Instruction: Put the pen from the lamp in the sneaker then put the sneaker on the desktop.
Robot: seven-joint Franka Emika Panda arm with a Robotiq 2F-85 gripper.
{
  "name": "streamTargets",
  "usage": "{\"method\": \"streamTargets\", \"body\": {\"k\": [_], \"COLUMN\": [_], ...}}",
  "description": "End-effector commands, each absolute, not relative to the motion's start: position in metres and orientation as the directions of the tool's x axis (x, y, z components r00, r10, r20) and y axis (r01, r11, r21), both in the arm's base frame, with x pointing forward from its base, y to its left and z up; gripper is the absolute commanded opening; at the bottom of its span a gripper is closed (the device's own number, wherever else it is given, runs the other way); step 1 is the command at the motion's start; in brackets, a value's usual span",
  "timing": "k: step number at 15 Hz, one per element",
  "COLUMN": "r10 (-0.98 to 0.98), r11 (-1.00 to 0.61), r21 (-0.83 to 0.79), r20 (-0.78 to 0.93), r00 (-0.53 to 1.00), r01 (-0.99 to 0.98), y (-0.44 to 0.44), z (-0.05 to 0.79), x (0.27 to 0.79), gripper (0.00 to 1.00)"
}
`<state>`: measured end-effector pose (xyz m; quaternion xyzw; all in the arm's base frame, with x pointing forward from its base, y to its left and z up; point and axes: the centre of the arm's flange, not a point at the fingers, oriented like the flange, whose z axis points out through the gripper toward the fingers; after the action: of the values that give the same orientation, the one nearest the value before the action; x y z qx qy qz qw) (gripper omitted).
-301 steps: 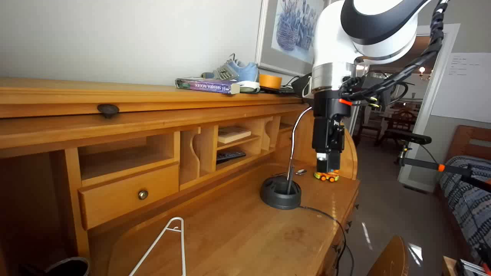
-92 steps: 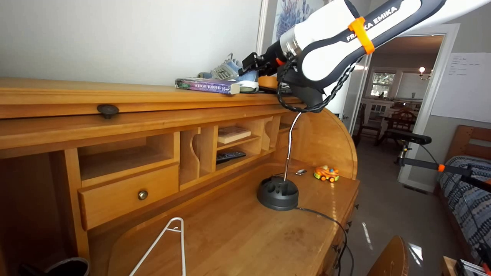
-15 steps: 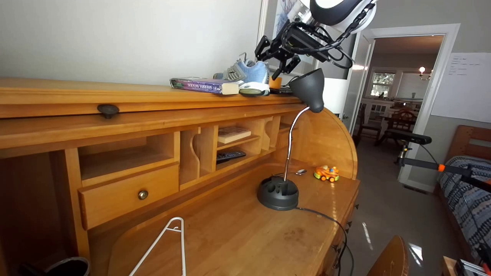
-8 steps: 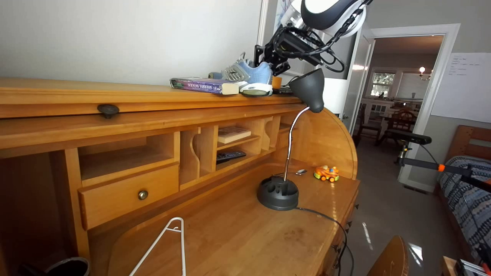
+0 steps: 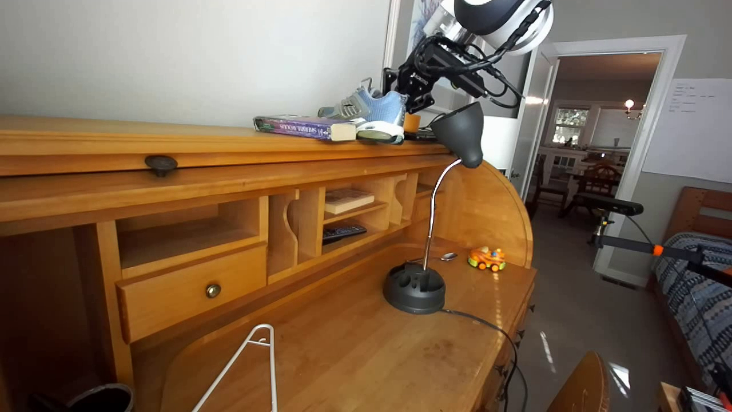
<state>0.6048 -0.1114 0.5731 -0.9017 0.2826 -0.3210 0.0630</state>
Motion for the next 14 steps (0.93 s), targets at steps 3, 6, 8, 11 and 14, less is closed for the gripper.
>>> {"method": "streamTargets", "body": {"k": [3,6,8,11,14], "r10": [-0.457,-0.42,-0.399,-0.378,-0.359], "r11": [-0.89,-0.907,-0.916,-0.925,-0.932], "r21": [-0.289,-0.266,-0.258,-0.238,-0.231], "r20": [0.539,0.532,0.502,0.486,0.47], "r00": [0.708,0.735,0.767,0.788,0.806], "r01": [-0.354,-0.325,-0.308,-0.297,-0.28], "y": [-0.109,-0.11,-0.11,-0.112,-0.113], "z": [0.568,0.569,0.569,0.568,0.568], "x": [0.557,0.533,0.515,0.494,0.473], "gripper": [0.03,0.03,0.03,0.03,0.03]}}
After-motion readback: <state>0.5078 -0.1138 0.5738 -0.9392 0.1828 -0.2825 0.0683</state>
